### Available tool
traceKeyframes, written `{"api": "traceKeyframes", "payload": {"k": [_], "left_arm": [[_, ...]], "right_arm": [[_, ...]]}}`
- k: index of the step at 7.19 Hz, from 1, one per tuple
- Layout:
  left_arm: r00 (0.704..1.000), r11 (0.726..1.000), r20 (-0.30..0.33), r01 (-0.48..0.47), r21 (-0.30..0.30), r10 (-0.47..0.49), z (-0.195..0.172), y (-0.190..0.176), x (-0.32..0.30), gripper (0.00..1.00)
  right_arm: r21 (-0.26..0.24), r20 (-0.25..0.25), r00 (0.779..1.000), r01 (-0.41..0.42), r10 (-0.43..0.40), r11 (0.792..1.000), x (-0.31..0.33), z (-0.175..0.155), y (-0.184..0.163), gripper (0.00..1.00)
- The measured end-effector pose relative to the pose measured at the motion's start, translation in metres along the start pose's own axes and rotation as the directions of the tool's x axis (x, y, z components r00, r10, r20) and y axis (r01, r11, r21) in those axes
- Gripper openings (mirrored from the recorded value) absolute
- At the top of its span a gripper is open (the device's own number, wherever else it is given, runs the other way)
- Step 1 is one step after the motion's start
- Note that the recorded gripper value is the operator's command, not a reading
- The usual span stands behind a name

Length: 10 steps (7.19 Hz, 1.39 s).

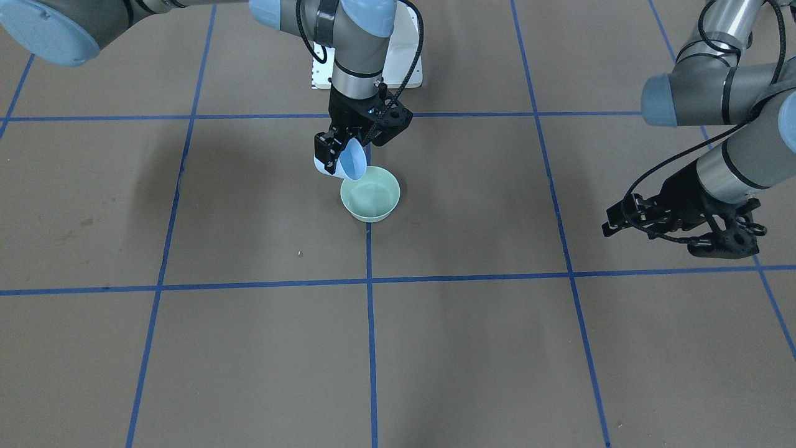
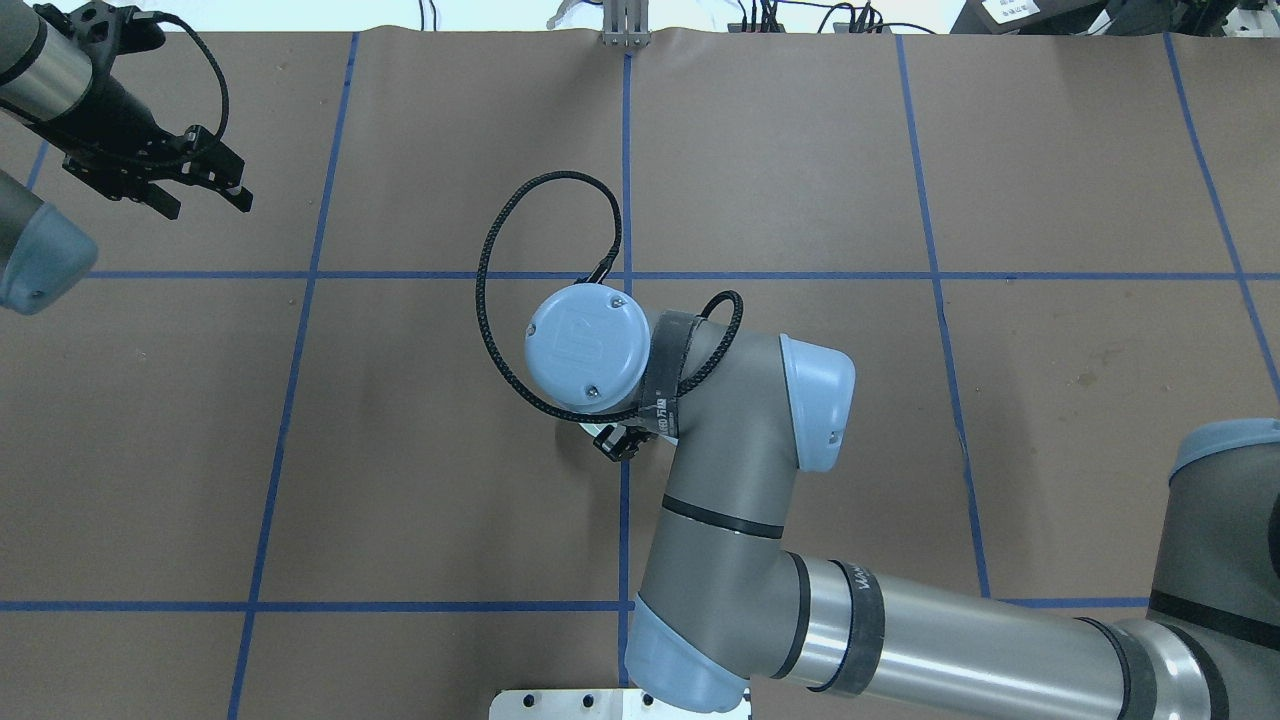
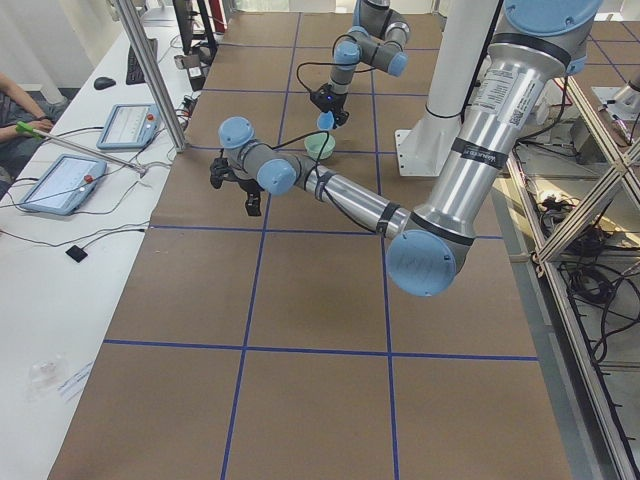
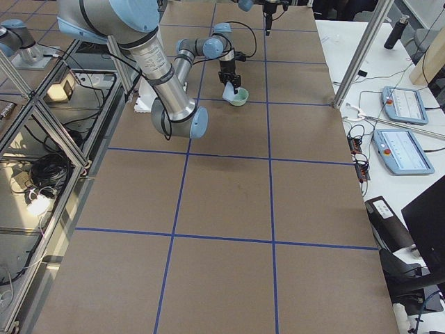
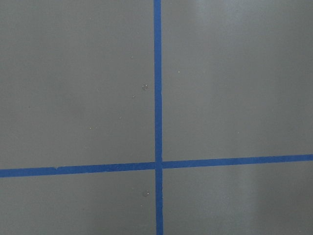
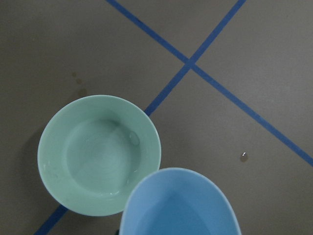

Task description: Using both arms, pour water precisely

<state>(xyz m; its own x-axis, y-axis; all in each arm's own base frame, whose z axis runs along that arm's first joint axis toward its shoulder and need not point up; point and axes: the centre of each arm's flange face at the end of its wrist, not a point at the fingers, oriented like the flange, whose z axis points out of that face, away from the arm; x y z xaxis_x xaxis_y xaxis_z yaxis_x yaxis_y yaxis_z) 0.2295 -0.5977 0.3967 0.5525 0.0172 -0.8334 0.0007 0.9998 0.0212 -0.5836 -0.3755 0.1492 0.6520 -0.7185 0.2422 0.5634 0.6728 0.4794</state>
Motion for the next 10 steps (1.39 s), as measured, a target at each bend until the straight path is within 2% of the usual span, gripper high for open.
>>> {"api": "traceKeyframes", "payload": {"k": [4,7,10], "left_arm": [[1.000,1.000,0.001,0.004,-0.004,-0.004,0.001,0.004,-0.005,0.91],[1.000,1.000,0.003,0.007,-0.007,-0.007,0.003,0.005,-0.007,0.91],[1.000,1.000,0.005,0.009,-0.010,-0.009,0.005,0.005,-0.008,0.91]], "right_arm": [[-0.083,-0.055,0.995,0.081,-0.086,0.993,-0.005,0.004,-0.015,0.00],[-0.123,-0.104,0.979,0.164,-0.177,0.979,-0.003,0.002,-0.021,0.00],[-0.162,-0.131,0.959,0.231,-0.253,0.959,-0.004,-0.002,-0.027,0.00]]}}
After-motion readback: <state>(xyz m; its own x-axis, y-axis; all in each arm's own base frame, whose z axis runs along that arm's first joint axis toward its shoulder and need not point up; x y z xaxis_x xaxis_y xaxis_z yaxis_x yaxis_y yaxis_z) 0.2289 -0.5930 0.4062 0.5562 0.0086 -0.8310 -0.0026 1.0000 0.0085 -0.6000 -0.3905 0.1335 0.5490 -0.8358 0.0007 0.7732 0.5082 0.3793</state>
